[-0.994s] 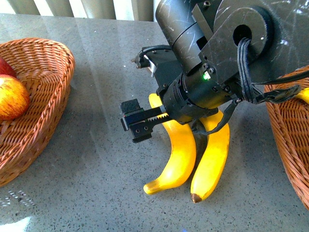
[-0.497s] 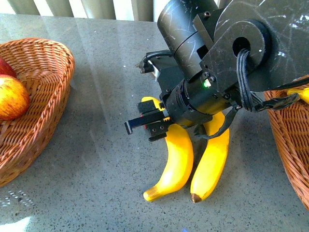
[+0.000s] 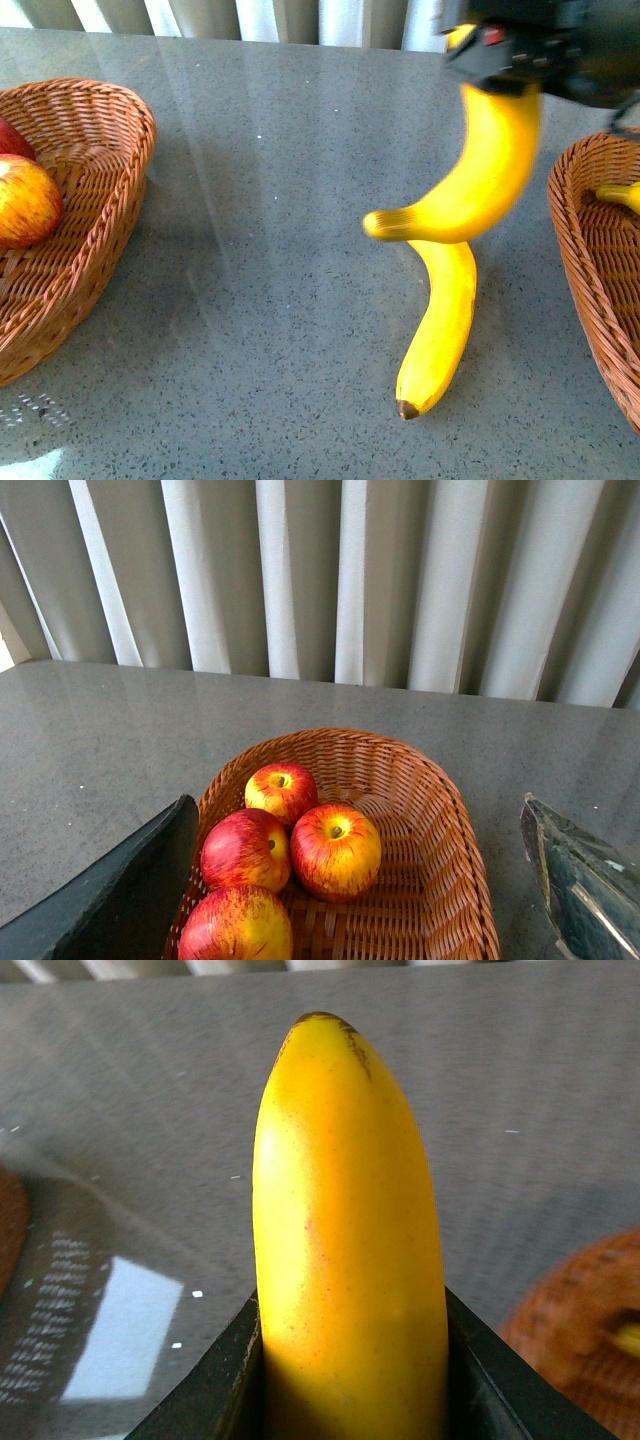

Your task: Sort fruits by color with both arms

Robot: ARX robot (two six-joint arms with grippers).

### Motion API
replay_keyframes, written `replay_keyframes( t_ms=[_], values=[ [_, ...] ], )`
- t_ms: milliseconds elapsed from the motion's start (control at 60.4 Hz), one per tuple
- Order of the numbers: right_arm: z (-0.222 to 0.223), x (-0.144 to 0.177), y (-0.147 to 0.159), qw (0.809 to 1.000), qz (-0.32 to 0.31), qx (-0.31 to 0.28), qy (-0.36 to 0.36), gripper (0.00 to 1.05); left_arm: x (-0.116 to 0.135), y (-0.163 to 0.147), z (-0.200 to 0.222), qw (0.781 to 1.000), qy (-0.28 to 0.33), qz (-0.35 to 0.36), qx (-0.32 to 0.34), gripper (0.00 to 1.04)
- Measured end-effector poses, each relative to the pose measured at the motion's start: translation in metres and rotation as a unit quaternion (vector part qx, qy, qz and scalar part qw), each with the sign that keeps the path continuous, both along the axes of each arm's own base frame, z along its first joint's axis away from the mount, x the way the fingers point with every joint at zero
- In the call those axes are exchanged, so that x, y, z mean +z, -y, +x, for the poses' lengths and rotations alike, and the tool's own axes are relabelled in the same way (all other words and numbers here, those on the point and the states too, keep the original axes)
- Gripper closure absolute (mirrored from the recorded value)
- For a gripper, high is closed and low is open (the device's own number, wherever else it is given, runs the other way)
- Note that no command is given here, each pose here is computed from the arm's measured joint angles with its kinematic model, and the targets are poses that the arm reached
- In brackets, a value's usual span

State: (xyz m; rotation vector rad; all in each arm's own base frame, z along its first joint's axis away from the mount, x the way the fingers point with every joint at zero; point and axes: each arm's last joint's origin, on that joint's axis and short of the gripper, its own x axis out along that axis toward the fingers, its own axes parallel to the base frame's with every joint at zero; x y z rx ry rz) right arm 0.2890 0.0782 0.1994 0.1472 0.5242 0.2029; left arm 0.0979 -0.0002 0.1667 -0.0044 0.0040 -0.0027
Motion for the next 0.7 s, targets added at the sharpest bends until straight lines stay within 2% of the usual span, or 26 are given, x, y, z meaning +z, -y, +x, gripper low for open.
replay_keyframes(
  t_ms=[133,265,381,530,696],
  values=[
    [-0.016,-0.004,0.054,0.998,-0.018,-0.055,-0.019,0.69,0.000,0.000,0.000,1.000,0.000,0.000,0.000,0.09],
    [-0.026,-0.018,0.091,0.994,-0.041,-0.084,-0.051,0.69,0.000,0.000,0.000,1.000,0.000,0.000,0.000,0.09],
    [-0.029,-0.023,0.108,0.992,-0.053,-0.099,-0.064,0.69,0.000,0.000,0.000,1.000,0.000,0.000,0.000,0.09],
    [-0.028,-0.026,0.114,0.991,-0.065,-0.098,-0.065,0.69,0.000,0.000,0.000,1.000,0.000,0.000,0.000,0.09],
    [-0.026,-0.030,0.117,0.988,-0.084,-0.111,-0.071,0.43,0.000,0.000,0.000,1.000,0.000,0.000,0.000,0.09]
  ],
)
